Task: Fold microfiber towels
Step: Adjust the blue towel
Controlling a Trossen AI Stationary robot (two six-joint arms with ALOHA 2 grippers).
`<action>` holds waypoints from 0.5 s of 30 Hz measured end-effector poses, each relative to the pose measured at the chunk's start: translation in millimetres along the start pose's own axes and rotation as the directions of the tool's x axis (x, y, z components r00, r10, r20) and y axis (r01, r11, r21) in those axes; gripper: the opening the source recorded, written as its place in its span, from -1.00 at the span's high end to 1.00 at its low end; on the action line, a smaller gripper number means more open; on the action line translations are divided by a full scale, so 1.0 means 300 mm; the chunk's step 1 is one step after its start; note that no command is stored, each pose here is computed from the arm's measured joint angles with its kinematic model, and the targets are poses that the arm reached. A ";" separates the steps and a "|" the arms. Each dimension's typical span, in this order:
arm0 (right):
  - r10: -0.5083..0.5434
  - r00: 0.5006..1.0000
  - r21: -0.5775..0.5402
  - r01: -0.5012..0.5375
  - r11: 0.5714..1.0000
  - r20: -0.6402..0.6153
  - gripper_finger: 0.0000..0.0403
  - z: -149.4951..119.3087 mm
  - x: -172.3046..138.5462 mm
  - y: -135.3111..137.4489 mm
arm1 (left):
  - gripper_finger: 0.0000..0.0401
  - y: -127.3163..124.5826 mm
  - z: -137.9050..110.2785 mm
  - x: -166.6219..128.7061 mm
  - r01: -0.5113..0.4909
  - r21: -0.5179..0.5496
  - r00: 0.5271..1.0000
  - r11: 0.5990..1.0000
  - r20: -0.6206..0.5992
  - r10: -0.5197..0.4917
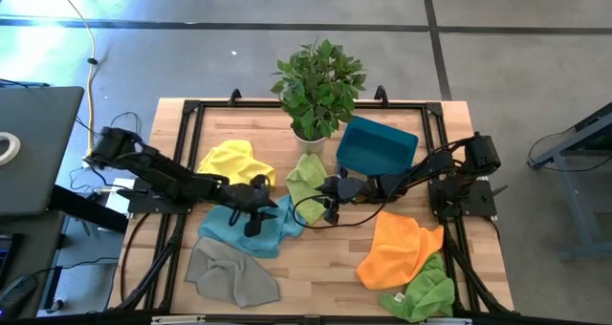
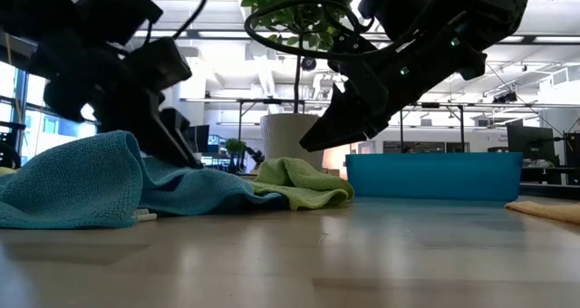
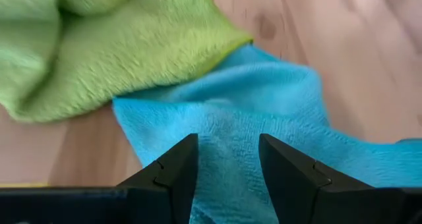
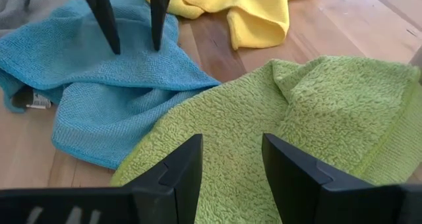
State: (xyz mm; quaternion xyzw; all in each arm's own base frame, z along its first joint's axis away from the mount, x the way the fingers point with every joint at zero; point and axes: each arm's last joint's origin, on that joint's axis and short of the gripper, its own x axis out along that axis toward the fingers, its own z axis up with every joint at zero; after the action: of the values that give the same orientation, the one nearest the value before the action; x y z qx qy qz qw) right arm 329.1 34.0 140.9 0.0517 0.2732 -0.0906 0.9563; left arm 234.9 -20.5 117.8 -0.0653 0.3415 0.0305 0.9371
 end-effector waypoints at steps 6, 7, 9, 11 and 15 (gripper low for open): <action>-0.002 1.000 -0.003 0.002 1.000 -0.011 0.26 -0.004 0.000 -0.001 | 0.24 -0.024 -0.038 0.043 0.013 0.030 0.996 0.999 -0.087 -0.011; -0.004 1.000 -0.004 0.003 1.000 -0.018 0.26 -0.006 -0.001 -0.002 | 0.24 -0.027 -0.045 0.044 0.012 0.035 0.994 0.999 -0.105 -0.009; -0.008 0.999 -0.009 0.007 1.000 -0.036 0.26 -0.013 -0.001 -0.003 | 0.24 -0.030 -0.053 0.043 0.006 0.044 0.990 0.999 -0.138 0.001; -0.011 0.999 -0.013 0.010 1.000 -0.048 0.26 -0.017 -0.001 -0.004 | 0.24 -0.029 -0.065 0.037 -0.006 0.054 0.984 0.999 -0.178 0.015; -0.015 0.998 -0.017 0.014 1.000 -0.064 0.26 -0.023 -0.002 -0.005 | 0.24 -0.027 -0.074 0.016 -0.015 0.067 0.973 0.998 -0.230 0.030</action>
State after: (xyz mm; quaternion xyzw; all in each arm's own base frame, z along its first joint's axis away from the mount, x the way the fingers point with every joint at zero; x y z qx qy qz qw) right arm 324.9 33.5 135.3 0.0447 0.3046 -0.0934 0.9468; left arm 225.4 -31.6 98.8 -0.0342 0.4497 0.0221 0.8923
